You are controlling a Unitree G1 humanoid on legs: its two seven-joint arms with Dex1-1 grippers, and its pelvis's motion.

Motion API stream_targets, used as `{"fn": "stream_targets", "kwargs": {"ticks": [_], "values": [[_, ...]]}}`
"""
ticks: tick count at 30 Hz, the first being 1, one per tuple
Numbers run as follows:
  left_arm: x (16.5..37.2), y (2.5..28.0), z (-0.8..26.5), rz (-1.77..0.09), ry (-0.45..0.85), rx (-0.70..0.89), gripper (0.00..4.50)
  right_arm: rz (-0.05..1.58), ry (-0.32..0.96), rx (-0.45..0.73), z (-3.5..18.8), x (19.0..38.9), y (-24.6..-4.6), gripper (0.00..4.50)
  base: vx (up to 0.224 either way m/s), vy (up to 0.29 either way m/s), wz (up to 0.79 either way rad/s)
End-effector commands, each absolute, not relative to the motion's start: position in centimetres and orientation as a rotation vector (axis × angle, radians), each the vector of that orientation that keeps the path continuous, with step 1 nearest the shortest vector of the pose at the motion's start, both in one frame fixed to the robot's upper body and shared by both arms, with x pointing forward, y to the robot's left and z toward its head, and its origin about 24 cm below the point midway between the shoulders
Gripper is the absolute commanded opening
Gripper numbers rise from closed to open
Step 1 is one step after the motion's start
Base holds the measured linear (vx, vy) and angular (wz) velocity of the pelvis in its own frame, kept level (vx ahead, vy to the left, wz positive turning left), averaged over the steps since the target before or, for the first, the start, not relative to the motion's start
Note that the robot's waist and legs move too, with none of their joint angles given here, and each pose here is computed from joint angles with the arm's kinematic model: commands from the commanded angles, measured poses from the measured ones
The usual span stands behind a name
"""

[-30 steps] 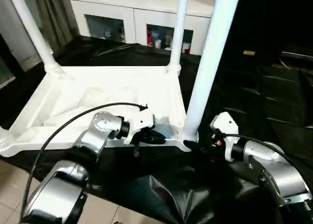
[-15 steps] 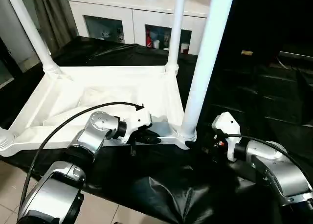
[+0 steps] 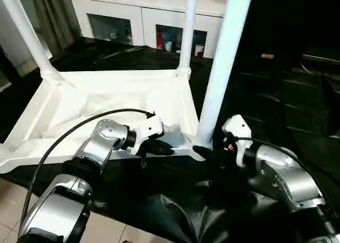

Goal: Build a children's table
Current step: Rotate leg to tighten

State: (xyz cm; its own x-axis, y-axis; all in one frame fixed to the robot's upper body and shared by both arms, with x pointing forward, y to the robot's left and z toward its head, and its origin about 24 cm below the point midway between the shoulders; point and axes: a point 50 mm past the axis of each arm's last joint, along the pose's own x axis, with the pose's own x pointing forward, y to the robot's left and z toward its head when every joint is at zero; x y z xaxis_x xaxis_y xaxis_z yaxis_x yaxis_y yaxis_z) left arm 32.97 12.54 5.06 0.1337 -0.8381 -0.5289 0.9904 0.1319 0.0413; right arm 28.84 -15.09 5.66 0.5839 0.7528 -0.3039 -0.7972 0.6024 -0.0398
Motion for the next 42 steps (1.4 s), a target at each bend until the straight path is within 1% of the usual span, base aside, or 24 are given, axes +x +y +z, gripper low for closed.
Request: {"fn": "stream_targets", "kwargs": {"ticks": [1, 2, 9, 11, 12, 16, 18, 19, 20, 23, 24, 26, 31, 36, 37, 38, 39, 41, 42], "values": [[32.8, 13.2, 4.3, -1.345, 0.459, 0.406, 0.0, 0.925, 0.263, -0.182, 5.7, 29.0, -14.9, 4.43, 0.0, 0.0, 0.0], [32.8, 13.2, 4.3, -1.343, 0.457, 0.408, 0.0, 0.914, 0.269, -0.19, 5.5, 29.3, -14.9, 4.43, 0.0, 0.0, 0.0], [32.8, 13.2, 4.2, -1.339, 0.461, 0.409, 0.0, 0.914, 0.286, -0.19, 5.3, 29.4, -15.1, 4.43, 0.0, 0.0, 0.0], [32.8, 13.1, 4.2, -1.336, 0.459, 0.408, 0.0, 0.91, 0.284, -0.184, 5.4, 29.5, -15.2, 4.18, 0.0, 0.0, 0.0], [32.8, 13.1, 4.2, -1.335, 0.458, 0.409, 0.0, 0.909, 0.283, -0.18, 5.4, 29.6, -15.2, 4.18, 0.0, 0.0, 0.0], [32.9, 13.0, 4.3, -1.331, 0.452, 0.407, 0.0, 0.916, 0.277, -0.171, 5.4, 29.7, -15.2, 3.77, 0.0, 0.0, 0.0], [33.0, 13.1, 4.3, -1.329, 0.454, 0.406, 0.0, 0.927, 0.275, -0.17, 5.4, 29.6, -15.1, 3.63, 0.0, 0.0, 0.0], [33.0, 13.1, 4.3, -1.329, 0.454, 0.406, 0.0, 0.927, 0.275, -0.17, 5.4, 29.6, -15.1, 3.63, 0.0, 0.0, 0.0], [33.0, 13.1, 4.2, -1.326, 0.456, 0.407, 0.0, 0.929, 0.277, -0.173, 5.3, 29.6, -15.1, 3.42, 0.0, 0.0, 0.0], [33.0, 13.2, 4.2, -1.324, 0.458, 0.402, 0.0, 0.936, 0.284, -0.175, 5.2, 29.5, -15.2, 3.18, 0.0, 0.0, 0.0], [33.0, 13.2, 4.2, -1.322, 0.455, 0.401, 0.0, 0.936, 0.284, -0.175, 5.2, 29.6, -15.2, 3.18, 0.0, 0.0, 0.0], [32.9, 13.2, 4.2, -1.328, 0.46, 0.398, 0.0, 0.934, 0.289, -0.175, 5.1, 29.6, -15.2, 2.92, 0.0, 0.0, 0.0], [32.9, 13.3, 4.0, -1.326, 0.466, 0.392, 0.0, 0.917, 0.305, -0.165, 4.5, 29.5, -15.3, 2.78, 0.0, 0.0, 0.0], [33.3, 12.7, 3.7, -1.241, 0.458, 0.366, 0.0, 0.704, 0.319, -0.076, 3.1, 30.1, -15.4, 2.73, 0.0, 0.0, 0.0], [33.7, 12.0, 3.6, -1.179, 0.454, 0.36, 0.0, 0.59, 0.324, -0.038, 2.5, 30.3, -15.2, 2.73, 0.0, 0.0, 0.0], [33.9, 11.7, 3.5, -1.151, 0.452, 0.359, 0.0, 0.534, 0.328, -0.022, 2.1, 30.4, -15.1, 2.73, 0.0, 0.0, 0.0], [34.3, 10.7, 3.4, -1.073, 0.444, 0.36, 0.0, 0.432, 0.34, 0.013, 1.4, 30.5, -14.4, 2.73, 0.0, 0.0, 0.0], [34.6, 9.4, 3.2, -1.019, 0.437, 0.363, 0.0, 0.348, 0.359, 0.004, 0.6, 30.4, -13.3, 2.73, 0.0, 0.0, 0.0], [34.7, 9.1, 3.2, -1.007, 0.434, 0.364, 0.0, 0.339, 0.363, -0.001, 0.5, 30.4, -13.0, 2.73, 0.0, 0.0, 0.0]]}}
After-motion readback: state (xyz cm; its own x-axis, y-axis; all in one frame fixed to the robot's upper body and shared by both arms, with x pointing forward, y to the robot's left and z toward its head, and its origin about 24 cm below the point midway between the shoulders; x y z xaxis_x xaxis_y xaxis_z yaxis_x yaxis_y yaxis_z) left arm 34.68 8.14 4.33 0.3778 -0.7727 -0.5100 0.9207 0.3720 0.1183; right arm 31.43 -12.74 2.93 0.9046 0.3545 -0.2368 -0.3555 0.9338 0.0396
